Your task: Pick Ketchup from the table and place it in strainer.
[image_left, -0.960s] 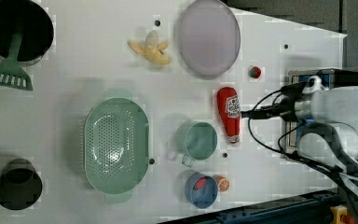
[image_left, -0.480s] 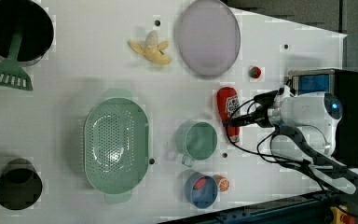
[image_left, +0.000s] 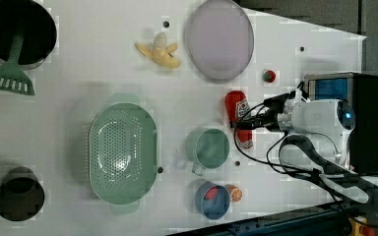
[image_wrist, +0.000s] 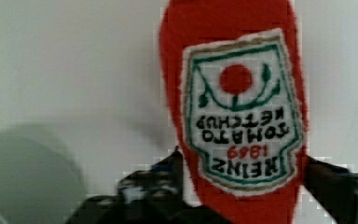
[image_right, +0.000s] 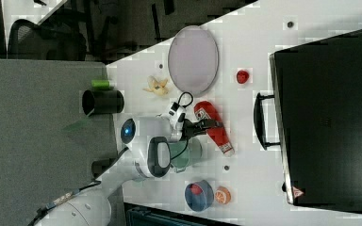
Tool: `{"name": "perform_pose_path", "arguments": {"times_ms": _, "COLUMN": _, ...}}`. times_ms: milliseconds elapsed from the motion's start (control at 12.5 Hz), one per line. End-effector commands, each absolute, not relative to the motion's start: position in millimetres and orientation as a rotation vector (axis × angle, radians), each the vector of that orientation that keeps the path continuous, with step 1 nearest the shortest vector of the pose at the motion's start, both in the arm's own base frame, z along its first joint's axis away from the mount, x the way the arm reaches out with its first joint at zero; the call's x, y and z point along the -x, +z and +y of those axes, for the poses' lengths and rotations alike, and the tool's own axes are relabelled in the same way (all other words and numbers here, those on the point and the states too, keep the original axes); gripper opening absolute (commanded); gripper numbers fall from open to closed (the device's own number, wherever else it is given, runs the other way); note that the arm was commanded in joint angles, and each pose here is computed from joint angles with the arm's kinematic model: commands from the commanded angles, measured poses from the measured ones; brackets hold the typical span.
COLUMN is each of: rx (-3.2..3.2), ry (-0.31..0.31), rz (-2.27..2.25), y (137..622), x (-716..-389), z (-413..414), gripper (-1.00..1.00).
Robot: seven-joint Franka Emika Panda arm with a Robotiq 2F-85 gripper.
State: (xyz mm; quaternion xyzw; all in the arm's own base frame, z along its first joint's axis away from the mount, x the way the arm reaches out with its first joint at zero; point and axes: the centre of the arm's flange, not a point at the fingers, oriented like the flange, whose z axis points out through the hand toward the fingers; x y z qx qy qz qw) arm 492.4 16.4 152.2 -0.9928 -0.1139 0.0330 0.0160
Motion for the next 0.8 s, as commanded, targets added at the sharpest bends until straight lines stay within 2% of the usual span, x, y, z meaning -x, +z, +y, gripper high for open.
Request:
{"name": "perform_pose_path", "arguments": {"times_ms": 80, "rx": 3.092, "ry": 0.043, "rz": -0.380, "y": 163, "x": -499, "z": 10, "gripper": 0.18}}
{"name": "perform_pose_path", "arguments": {"times_ms": 320, "rx": 3.113, "ry": -0.059, "rz": -0.375, "y": 205, "x": -513, "z": 5, "gripper": 0.18}}
{"name": "perform_pose_path", "arguments": {"times_ms": 400, "rx": 3.122, "ry": -0.073, "rz": -0.373, "y": 225, "x": -516, "z": 3, "gripper": 0.18}}
{"name": "perform_pose_path", "arguments": {"times_ms": 640, "rx": 3.149, "ry": -0.039, "rz": -0.363, "y": 292, "x": -518, "z": -2, "gripper": 0.18}}
{"name": "perform_pose_path", "arguments": {"times_ms": 800, "rx": 3.169, "ry": -0.044, "rz": -0.349, "y": 343, "x": -519, "z": -7, "gripper": 0.18}}
